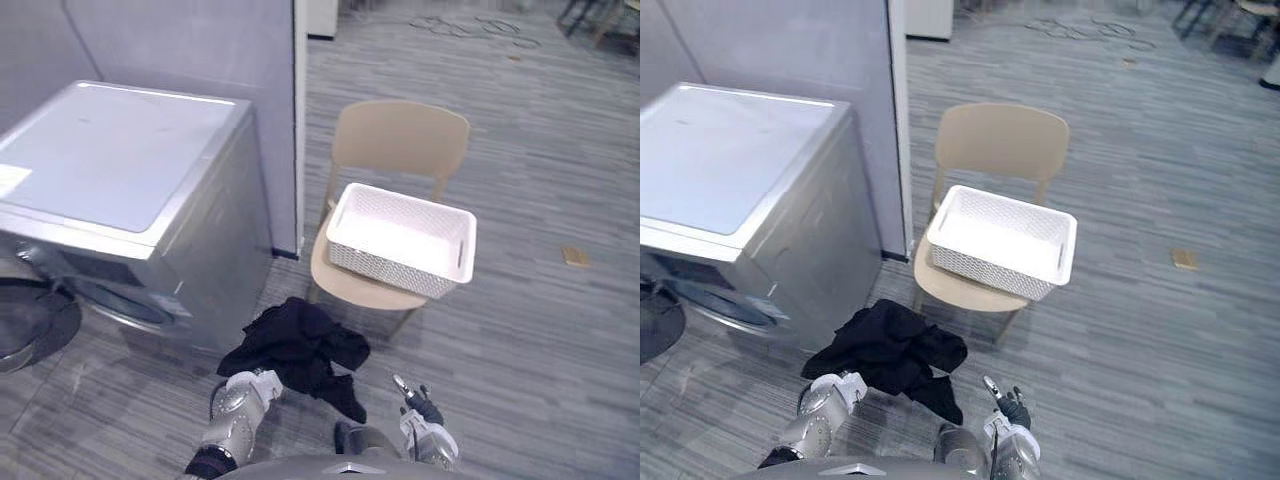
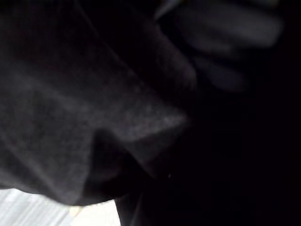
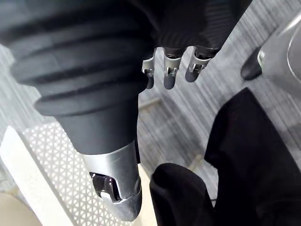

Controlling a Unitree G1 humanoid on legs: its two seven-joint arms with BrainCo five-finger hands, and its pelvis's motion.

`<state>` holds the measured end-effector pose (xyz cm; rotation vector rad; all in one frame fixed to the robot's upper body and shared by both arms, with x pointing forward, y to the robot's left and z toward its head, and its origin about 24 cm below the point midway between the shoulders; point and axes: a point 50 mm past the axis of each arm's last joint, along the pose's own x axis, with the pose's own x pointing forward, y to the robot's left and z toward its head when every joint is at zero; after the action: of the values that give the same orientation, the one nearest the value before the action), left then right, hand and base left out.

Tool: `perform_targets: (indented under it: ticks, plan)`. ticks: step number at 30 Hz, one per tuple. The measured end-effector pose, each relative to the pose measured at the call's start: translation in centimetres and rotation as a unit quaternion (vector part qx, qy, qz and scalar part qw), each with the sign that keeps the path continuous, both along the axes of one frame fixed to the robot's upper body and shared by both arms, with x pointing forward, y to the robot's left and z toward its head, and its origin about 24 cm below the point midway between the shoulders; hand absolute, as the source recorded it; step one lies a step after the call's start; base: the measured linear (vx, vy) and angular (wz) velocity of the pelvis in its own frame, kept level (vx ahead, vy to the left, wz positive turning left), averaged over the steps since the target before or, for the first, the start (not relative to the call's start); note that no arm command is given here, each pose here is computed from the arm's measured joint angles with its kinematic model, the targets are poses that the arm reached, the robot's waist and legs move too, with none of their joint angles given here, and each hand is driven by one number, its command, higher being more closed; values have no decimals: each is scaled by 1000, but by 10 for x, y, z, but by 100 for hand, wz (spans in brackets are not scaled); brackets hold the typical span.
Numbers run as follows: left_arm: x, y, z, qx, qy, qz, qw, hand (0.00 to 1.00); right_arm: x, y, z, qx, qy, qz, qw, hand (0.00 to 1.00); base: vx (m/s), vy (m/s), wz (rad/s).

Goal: Pick up the laundry basket with both hands and put the clothes into the washing machine.

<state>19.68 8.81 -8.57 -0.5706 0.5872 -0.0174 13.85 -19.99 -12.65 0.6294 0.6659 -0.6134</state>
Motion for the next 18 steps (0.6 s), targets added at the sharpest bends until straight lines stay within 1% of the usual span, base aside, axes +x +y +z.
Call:
perform_targets:
  ticks: [3,6,8,10,13,15,18]
  plan:
    - [1,1,2,-1,-4,3,1000,100,2,-2,1,-5,-2,3,1000,0,3,169,-13]
    - [0,4,-1,1,2,10,1000,100,2,-12,0,-15,7,1,1000,0,43,345,-31]
    - [-3,6,-7,6,19,9,1000,100,-5,-21,-5,-24,34,-2,999,0,103,411,-16]
    - [-3,19,-10,30,24,7,999,100,-13,-14,-12,-16,56,3,998,0,107,322,29]
    - [-3,35,-11,56,23,3,998,100,-21,-7,-19,4,74,-12,997,0,59,362,9]
    - [-3,36,-11,66,19,-11,998,100,-12,-7,-16,2,64,-9,998,0,-8,299,-19]
    - [1,31,-8,62,10,-18,998,100,-3,-11,-14,-1,63,-2,998,0,-9,305,-36]
